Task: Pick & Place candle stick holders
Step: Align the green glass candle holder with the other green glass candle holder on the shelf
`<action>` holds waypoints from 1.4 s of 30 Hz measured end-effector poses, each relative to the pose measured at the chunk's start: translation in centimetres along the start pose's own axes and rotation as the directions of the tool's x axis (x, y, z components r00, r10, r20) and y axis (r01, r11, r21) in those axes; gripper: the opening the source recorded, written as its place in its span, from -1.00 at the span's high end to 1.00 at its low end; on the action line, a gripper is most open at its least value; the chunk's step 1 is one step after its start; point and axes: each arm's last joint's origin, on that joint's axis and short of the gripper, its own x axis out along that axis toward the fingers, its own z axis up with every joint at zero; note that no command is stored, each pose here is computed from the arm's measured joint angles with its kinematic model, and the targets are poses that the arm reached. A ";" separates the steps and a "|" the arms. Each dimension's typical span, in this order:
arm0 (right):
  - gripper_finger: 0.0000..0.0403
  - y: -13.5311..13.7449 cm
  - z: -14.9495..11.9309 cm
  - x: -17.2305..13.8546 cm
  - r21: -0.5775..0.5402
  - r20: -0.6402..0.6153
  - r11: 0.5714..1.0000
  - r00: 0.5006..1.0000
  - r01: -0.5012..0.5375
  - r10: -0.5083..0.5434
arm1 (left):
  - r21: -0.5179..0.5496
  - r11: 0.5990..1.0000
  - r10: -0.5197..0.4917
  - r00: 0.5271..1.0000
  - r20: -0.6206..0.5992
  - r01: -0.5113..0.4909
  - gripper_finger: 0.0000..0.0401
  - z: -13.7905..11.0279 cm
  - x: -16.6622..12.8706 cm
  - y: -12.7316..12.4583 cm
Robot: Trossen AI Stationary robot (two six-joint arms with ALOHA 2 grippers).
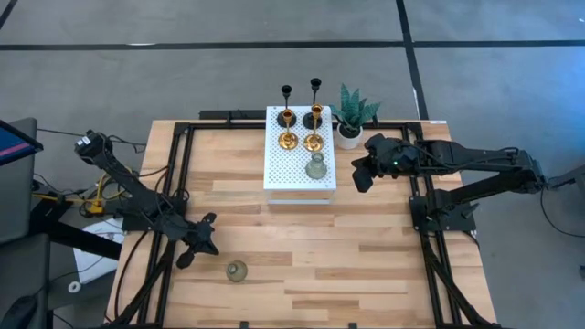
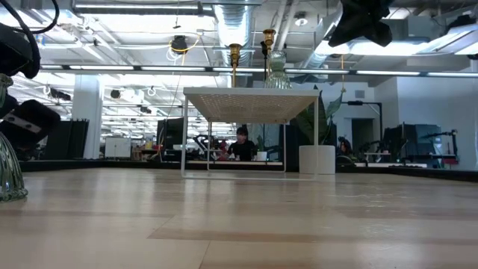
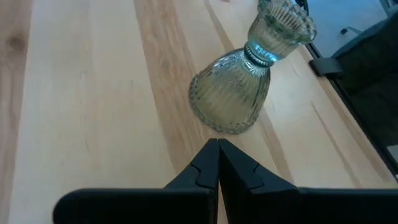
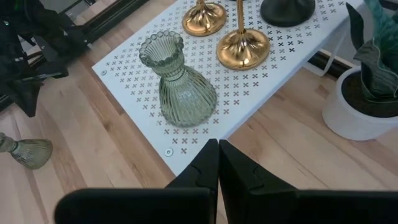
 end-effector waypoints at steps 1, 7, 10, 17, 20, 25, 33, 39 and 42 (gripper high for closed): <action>1.00 0.0 0.0 0.0 0.000 0.000 1.000 1.000 0.000 0.000 | 0.009 1.000 0.001 1.000 0.004 -0.001 0.97 0.0 0.1 0.0; 1.00 0.0 0.0 0.0 0.017 -0.001 1.000 1.000 -0.001 0.001 | 0.089 0.995 0.037 0.997 0.070 -0.043 0.81 0.6 0.5 -0.2; 1.00 0.0 0.0 0.0 0.023 -0.001 1.000 1.000 -0.001 0.001 | 0.108 0.993 0.040 0.997 0.069 -0.047 0.67 0.6 0.8 -0.2; 1.00 0.0 0.0 0.0 0.043 -0.001 0.999 1.000 -0.002 0.002 | 0.120 0.990 0.064 0.998 0.026 -0.067 0.33 0.2 1.3 -0.1; 1.00 0.0 0.0 0.0 0.044 -0.002 0.999 1.000 -0.003 0.003 | 0.115 0.992 0.051 0.997 0.053 -0.057 0.18 0.5 1.5 -0.2; 1.00 0.0 0.0 0.0 0.046 -0.002 0.999 1.000 -0.003 0.003 | 0.129 0.991 0.026 0.994 0.105 -0.039 -0.06 1.0 1.8 -0.5; 1.00 0.0 0.0 0.0 0.069 -0.003 0.998 1.000 -0.003 0.004 | 0.218 0.975 0.014 0.992 0.126 -0.042 -0.27 1.1 2.7 -0.8; 1.00 0.0 0.0 0.0 0.069 -0.003 0.998 1.000 -0.003 0.004 | 0.220 0.975 -0.039 0.991 0.129 0.009 -0.27 1.1 3.5 -1.0; 1.00 0.0 0.0 0.0 0.069 -0.003 0.998 1.000 -0.003 0.003 | 0.218 0.975 -0.067 0.988 0.142 0.034 -0.27 1.1 3.9 -1.2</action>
